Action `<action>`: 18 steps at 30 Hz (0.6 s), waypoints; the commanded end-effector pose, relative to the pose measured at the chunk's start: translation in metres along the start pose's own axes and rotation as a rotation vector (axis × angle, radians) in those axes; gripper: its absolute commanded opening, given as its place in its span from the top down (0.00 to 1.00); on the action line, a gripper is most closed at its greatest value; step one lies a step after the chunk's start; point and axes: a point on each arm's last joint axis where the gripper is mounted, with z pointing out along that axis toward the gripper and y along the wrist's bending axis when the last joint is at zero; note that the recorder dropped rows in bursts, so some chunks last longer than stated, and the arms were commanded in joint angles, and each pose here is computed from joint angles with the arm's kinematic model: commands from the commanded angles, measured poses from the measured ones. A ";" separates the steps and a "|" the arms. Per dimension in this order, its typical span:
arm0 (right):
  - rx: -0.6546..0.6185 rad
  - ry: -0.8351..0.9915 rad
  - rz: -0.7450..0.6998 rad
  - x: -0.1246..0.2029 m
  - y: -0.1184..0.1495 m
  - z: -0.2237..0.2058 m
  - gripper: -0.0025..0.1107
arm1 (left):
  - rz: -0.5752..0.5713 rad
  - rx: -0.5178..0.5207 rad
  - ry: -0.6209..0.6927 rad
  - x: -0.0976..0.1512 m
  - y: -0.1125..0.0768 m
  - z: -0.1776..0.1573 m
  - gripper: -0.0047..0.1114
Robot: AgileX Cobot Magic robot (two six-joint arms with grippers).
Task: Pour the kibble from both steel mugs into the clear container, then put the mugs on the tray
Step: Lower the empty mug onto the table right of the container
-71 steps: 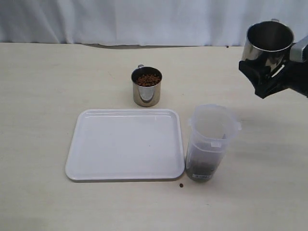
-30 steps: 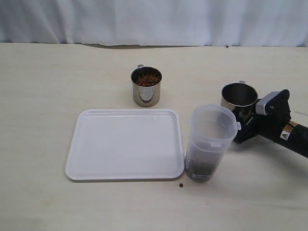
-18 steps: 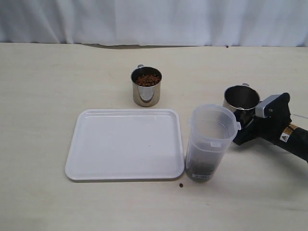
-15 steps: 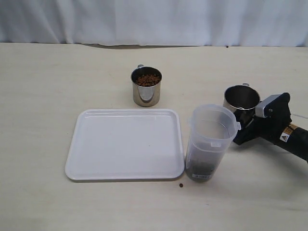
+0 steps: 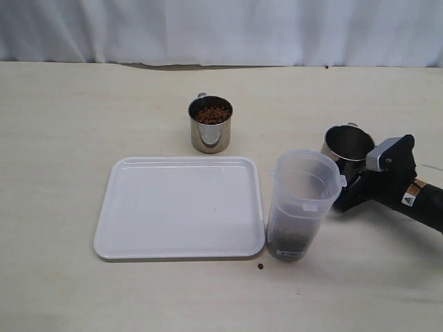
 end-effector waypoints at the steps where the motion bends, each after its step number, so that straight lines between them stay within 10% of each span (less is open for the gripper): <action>1: -0.049 0.003 -0.010 -0.002 0.010 -0.007 0.05 | 0.000 -0.002 -0.017 -0.001 0.000 0.000 0.96; 18: 0.067 0.007 -0.009 -0.025 0.023 -0.035 0.05 | 0.000 -0.002 -0.017 -0.001 0.000 0.000 0.96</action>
